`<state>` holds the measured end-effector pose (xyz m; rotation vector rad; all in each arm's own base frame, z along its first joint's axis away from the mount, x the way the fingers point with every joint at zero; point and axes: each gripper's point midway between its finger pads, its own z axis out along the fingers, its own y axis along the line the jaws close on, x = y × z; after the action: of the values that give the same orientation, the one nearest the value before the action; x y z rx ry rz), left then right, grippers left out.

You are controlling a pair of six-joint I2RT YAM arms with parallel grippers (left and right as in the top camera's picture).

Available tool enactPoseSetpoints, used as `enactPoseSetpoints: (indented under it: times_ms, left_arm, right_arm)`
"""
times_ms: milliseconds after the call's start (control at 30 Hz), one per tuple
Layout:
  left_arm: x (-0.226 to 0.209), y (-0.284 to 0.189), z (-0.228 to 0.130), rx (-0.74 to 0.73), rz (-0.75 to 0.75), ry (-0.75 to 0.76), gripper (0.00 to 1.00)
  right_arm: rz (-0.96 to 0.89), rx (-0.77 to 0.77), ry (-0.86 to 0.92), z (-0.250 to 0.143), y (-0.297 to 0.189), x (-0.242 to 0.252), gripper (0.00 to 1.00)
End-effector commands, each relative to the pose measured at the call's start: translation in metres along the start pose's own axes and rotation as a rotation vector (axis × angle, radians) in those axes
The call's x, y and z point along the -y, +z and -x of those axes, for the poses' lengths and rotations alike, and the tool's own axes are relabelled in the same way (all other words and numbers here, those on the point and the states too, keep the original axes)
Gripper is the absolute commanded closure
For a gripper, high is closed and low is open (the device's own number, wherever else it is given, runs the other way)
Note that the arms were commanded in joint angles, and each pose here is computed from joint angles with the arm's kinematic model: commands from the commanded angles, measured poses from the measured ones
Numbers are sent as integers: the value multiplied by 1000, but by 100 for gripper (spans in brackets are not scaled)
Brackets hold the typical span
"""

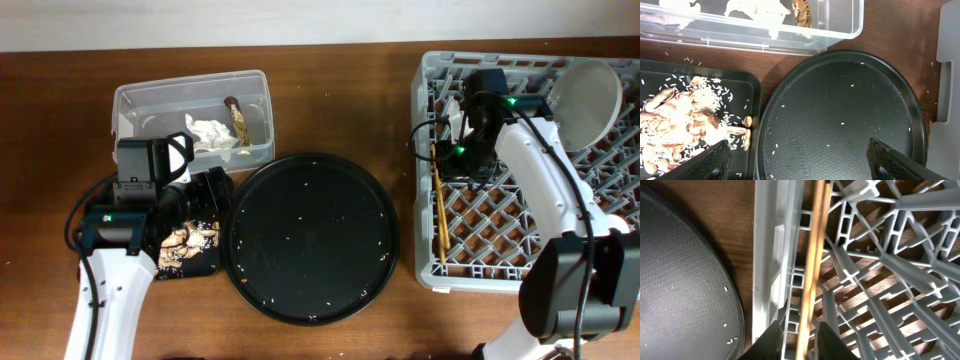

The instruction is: Sort waste into correct bins and load items into the dishwasher rack

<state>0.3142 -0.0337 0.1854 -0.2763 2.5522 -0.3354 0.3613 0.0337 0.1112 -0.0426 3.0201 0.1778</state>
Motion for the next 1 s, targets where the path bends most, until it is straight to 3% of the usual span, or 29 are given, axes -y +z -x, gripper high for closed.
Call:
enactPoseSetpoints:
  times_ms: [0,67,233,267,333,500,633,833,867,933,967]
  left_arm:
    - [-1,-3,3,14,6,3,14]
    - [-1,-3,2,13,6,3,1]
    - [4,-4,14,62,-9,72,1]
    - [6,-3,19,81,-7,106,1]
    - [-1,0,20,76,34,113,1]
    - [-20,3,-22,-106,111,133,0]
    - [-34,-9,-52,-217,176,124,1]
    - [-28,-49,-50,-49,144,191,1]
    - [-26,-58,-51,2,135,208,1]
    - [-27,-77,-58,113,124,224,0]
    - [-27,-85,-63,163,115,228,1]
  right_arm:
    - [10,5,-5,0,-2,-2,73]
    - [10,15,-5,2,-4,-3,69]
    - [13,199,17,33,-57,0,62]
    - [33,242,19,42,-69,0,52]
    - [80,264,-15,46,-78,-6,49]
    - [25,156,41,19,-73,6,34]
    - [17,179,47,9,-84,5,32]
    - [15,401,20,-17,-110,2,25]
    - [15,451,14,-24,-113,1,21]
    - [13,577,-3,-43,-119,0,2]
    - [5,627,-7,-54,-122,1,2]
